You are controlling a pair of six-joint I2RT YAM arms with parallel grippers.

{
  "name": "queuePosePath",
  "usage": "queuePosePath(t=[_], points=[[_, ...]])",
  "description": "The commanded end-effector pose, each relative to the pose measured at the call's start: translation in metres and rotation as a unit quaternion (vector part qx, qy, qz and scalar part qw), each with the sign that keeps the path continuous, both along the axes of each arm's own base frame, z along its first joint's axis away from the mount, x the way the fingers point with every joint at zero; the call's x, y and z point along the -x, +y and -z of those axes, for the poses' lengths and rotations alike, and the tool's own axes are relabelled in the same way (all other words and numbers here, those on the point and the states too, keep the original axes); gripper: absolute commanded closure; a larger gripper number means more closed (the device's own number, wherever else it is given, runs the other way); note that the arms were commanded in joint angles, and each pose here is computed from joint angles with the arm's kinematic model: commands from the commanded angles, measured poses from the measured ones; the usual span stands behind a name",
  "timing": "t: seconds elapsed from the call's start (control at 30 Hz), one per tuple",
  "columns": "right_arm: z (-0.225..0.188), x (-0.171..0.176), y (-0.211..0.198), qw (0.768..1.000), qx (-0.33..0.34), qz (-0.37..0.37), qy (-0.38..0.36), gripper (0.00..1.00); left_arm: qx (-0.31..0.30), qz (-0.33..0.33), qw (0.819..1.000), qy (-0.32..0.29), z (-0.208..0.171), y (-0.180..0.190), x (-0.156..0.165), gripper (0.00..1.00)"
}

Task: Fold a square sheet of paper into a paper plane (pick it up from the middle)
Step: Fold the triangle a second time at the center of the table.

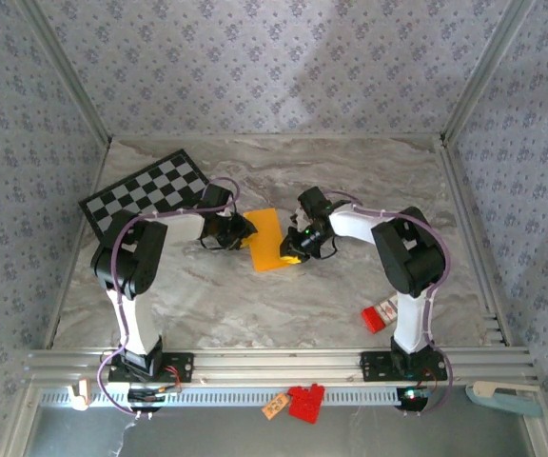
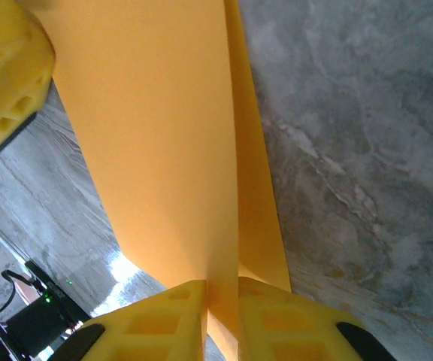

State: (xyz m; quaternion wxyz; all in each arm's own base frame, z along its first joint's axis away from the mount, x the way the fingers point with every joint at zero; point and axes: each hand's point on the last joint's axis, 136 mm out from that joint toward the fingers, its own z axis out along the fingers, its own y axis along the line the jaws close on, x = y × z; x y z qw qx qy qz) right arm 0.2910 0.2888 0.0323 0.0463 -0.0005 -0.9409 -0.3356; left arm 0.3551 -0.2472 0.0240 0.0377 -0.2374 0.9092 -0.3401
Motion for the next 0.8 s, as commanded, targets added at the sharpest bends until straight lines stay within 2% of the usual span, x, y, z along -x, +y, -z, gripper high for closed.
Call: queuePosePath(t=[0.0, 0.5, 0.77], points=[[-0.009, 0.007, 0.001, 1.0, -0.014, 0.001, 0.017, 0.83, -0.055, 0.004, 0.996, 0.077, 0.043, 0.017, 0.032, 0.74], [-0.008, 0.009, -0.006, 1.0, 0.004, 0.003, 0.012, 0.86, -0.054, 0.005, 0.996, 0.077, 0.043, 0.017, 0.033, 0.74], [-0.015, 0.001, 0.0, 1.0, -0.009, 0.001, -0.011, 0.95, -0.053, 0.007, 0.995, 0.08, 0.046, 0.017, 0.036, 0.74]])
